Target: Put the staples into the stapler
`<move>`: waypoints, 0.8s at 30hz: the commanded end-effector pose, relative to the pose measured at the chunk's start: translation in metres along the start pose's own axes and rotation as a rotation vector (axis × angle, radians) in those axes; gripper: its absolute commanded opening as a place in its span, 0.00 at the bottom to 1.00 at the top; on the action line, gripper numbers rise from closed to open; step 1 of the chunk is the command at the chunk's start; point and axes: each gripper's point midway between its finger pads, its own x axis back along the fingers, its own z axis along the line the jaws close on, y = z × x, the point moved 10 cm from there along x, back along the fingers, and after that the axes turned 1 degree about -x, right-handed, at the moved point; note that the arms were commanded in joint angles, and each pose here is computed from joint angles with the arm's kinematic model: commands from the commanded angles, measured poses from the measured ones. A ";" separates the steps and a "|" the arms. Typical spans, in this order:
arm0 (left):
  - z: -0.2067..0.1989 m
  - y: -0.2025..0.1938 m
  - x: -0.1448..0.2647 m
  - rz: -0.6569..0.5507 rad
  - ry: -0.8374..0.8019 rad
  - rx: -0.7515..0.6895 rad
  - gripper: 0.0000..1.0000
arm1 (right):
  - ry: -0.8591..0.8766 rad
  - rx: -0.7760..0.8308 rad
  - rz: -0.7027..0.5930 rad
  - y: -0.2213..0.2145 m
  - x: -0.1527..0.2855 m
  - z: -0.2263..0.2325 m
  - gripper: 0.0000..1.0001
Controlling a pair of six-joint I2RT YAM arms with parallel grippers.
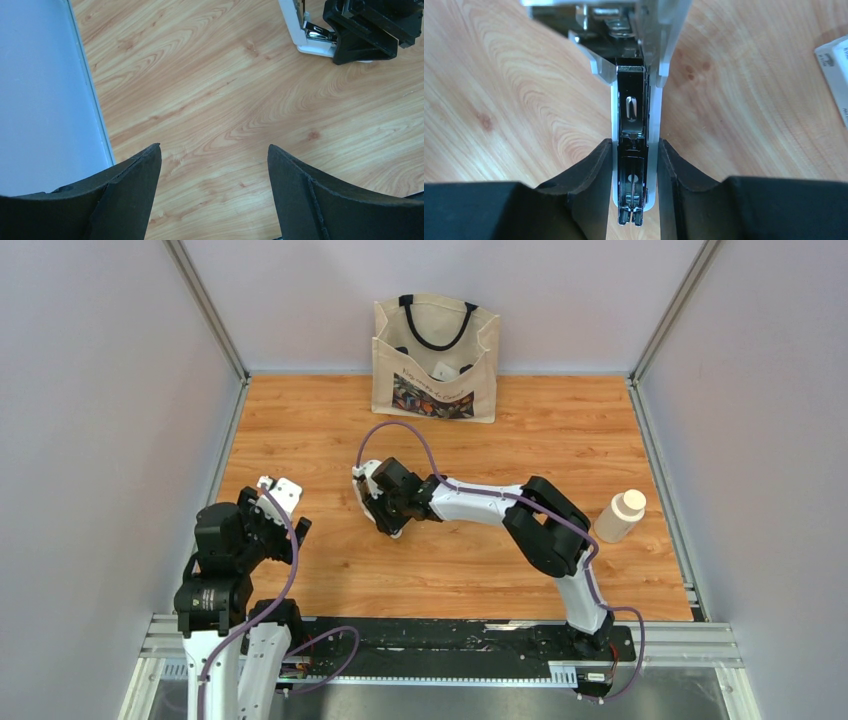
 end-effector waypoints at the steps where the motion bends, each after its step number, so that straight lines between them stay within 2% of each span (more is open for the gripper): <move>1: 0.003 0.002 0.002 -0.024 0.043 0.006 0.86 | -0.085 -0.069 -0.059 0.021 -0.001 -0.001 0.17; 10: 0.004 0.002 0.002 -0.025 0.055 0.012 0.86 | -0.212 -0.156 -0.011 0.008 -0.004 -0.003 0.21; 24: 0.004 0.000 0.003 -0.031 0.073 0.021 0.87 | -0.238 -0.151 0.001 -0.007 0.001 0.022 0.32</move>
